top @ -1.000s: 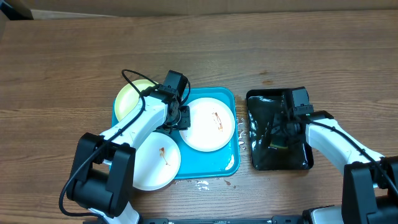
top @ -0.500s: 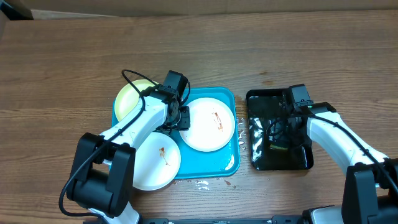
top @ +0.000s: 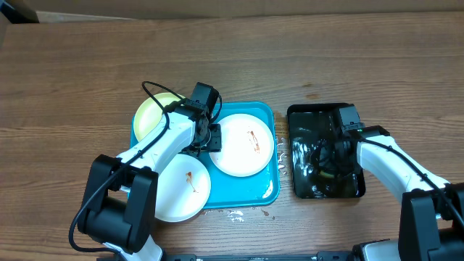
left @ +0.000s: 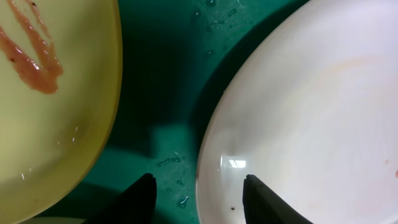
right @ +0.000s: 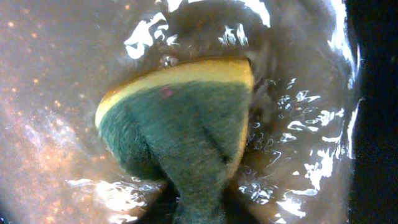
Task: Clean dirty plates on tray and stack at the side
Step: 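Lift the green-yellow sponge with the right gripper from black tray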
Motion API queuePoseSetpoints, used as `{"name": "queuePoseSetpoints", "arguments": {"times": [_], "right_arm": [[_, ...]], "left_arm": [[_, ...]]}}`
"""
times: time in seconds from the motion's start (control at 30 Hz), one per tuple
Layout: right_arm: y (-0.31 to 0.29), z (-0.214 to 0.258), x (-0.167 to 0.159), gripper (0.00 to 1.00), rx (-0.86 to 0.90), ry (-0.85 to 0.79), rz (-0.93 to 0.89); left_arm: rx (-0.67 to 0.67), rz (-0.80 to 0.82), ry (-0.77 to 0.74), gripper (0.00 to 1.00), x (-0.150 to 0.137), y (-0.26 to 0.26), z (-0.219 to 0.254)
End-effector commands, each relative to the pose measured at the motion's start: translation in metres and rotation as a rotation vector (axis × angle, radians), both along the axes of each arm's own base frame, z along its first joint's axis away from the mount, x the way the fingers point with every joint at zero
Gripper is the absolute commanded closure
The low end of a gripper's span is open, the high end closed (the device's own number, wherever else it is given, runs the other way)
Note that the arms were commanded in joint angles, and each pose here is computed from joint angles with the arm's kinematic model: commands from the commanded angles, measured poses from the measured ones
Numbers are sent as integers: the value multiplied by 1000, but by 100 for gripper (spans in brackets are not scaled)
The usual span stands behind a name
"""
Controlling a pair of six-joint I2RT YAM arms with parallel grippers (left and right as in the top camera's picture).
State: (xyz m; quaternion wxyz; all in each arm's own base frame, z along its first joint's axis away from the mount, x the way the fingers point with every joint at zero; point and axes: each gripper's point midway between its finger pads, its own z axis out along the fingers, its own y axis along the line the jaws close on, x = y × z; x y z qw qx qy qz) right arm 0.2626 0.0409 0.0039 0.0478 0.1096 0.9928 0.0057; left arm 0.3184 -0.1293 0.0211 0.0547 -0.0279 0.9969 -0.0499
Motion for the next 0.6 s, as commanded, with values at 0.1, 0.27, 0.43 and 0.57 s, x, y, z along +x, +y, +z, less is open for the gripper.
{"name": "queuePoseSetpoints", "arguments": {"times": [0.1,0.27,0.43,0.57], "right_arm": [[0,3,14,15,0,-62,1],[-1,1,7,67,-3,-30,-4],[-2,-3,-1,24,-7,-11,-5],[-2,-4,-1,17,-7,-10,-5]], "left_arm": [[18,-3,18,51,-4,1,-8],[19,-3,22,51,-5,1,-8],[16,-3,15,50,-3,0,-8],[17,-3,16,50,-4,0,-8]]}}
